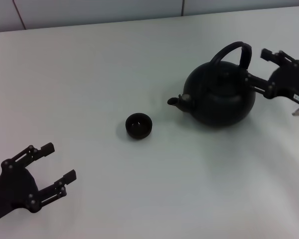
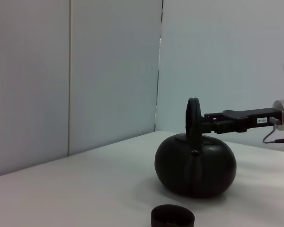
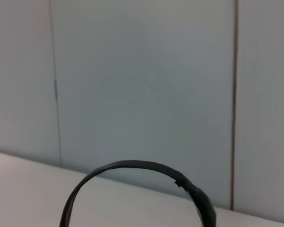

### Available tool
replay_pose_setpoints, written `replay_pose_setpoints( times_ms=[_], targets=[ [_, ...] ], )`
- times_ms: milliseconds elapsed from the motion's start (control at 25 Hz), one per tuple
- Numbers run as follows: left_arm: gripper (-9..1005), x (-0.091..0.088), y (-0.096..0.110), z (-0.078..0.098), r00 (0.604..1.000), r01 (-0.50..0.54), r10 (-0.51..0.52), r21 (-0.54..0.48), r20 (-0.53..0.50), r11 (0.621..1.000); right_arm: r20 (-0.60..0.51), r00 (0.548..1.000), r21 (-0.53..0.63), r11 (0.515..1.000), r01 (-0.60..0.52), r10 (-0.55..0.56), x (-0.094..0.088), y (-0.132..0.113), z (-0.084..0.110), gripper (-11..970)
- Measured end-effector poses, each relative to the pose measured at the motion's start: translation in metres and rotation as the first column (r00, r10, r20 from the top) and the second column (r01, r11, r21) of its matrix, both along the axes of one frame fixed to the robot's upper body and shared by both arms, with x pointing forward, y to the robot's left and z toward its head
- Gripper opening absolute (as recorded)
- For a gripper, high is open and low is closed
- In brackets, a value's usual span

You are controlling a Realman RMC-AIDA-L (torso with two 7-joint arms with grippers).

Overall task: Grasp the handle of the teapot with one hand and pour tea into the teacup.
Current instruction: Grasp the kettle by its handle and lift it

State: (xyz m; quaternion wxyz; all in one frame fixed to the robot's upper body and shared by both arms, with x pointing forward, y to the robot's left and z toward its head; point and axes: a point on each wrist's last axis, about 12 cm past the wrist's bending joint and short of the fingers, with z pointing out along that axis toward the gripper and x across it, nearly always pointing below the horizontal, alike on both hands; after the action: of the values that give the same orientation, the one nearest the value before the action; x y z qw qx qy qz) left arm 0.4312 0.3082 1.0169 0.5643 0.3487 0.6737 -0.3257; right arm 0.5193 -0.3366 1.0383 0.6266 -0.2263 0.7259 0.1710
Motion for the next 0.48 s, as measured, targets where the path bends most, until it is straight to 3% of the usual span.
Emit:
replay_pose_setpoints(
  times_ms=[240,480],
  targets=[
    [801,0.001,0.000,0.001,1.000,-0.021,0.021,-0.011,0.007,1.000,-0.033,0.998,-0.051,0.998,-0.047,0.046,0.023,-0.005,0.016,681],
    [801,0.003,0.000,0.002,1.000,-0.025,0.026,-0.015,0.012,1.000,-0.034,0.998,-0.071,0.996,-0.060,0.057,0.025,-0.007,0.019,676]
  ],
)
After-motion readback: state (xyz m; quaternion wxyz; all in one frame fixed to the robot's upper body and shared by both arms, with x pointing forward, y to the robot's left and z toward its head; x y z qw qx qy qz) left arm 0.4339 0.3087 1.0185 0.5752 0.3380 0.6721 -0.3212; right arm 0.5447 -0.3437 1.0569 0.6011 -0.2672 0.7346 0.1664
